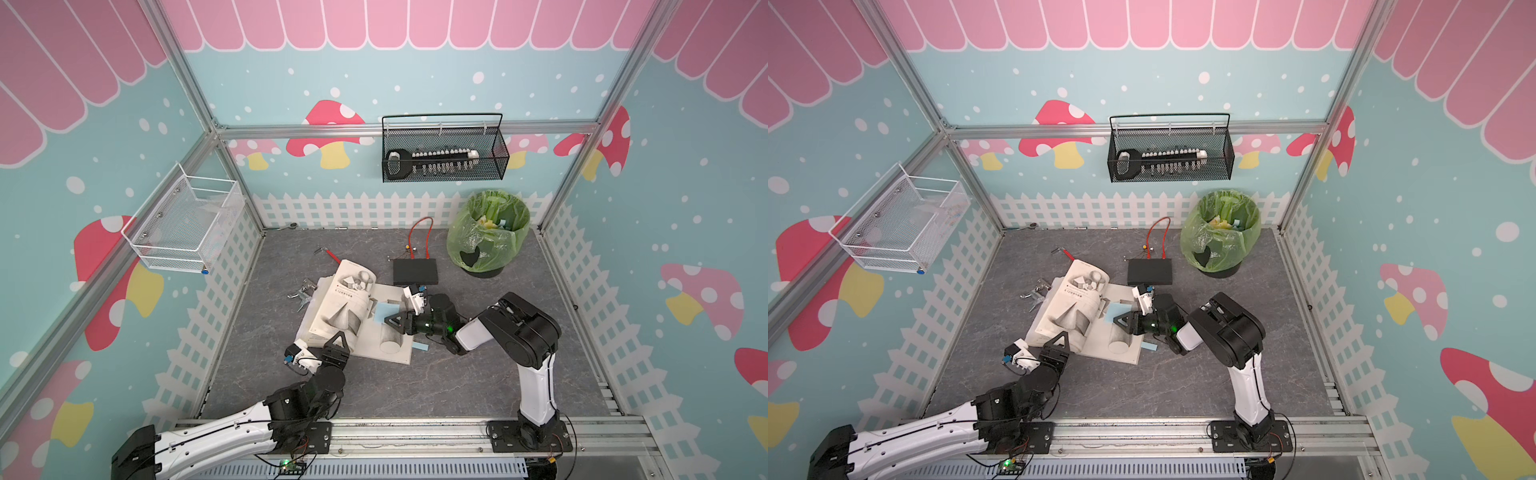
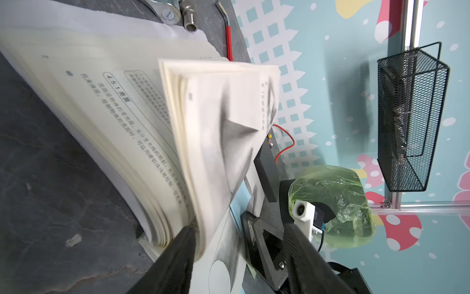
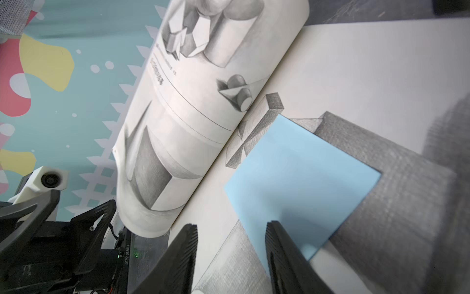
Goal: Peel off the used sticky note
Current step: Turn the page of the book at the center of the board.
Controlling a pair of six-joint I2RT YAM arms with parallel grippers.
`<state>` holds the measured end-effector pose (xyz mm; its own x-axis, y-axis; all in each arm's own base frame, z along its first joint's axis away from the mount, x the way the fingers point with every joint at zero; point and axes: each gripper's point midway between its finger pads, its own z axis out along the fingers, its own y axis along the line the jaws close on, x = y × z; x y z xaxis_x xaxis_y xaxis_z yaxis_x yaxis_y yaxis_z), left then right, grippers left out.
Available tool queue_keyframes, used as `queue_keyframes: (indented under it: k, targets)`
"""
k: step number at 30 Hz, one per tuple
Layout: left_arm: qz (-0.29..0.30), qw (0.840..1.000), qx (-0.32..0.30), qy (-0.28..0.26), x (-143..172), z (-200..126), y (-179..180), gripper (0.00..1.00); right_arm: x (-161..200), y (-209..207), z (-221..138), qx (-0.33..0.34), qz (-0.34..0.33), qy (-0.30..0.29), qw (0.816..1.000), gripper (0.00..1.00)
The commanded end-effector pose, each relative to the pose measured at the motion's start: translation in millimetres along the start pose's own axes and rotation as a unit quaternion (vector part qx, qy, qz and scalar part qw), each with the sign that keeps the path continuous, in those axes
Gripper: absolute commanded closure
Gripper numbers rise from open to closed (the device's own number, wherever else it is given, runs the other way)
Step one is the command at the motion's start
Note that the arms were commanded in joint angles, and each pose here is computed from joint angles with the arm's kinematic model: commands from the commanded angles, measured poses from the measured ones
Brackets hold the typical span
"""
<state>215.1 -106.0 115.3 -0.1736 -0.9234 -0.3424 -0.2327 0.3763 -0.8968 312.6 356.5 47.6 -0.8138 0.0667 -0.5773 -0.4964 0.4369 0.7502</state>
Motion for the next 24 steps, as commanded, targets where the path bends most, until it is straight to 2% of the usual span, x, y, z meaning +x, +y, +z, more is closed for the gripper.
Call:
queue_keyframes:
  k: [1,8,13,17,24]
  targets:
    - [0.001,0.999,-0.016,-0.03,-10,0,17,0.41,87,-59,-11,0.093,0.097,0.117,0.984,0.5]
    - [-0.002,0.998,-0.043,-0.039,-12,3,32,0.36,82,-53,-6,0.081,0.093,0.12,0.985,0.51]
    - [0.005,0.998,-0.043,-0.045,-13,4,24,0.37,72,-43,-5,0.073,0.08,0.118,0.987,0.51]
    - [0.01,0.997,-0.046,-0.059,-19,5,22,0.36,53,-26,-7,0.066,0.056,0.113,0.99,0.51]
    - [-0.007,0.994,-0.084,-0.075,-28,13,48,0.33,6,8,0,0.052,-0.001,0.101,0.994,0.51]
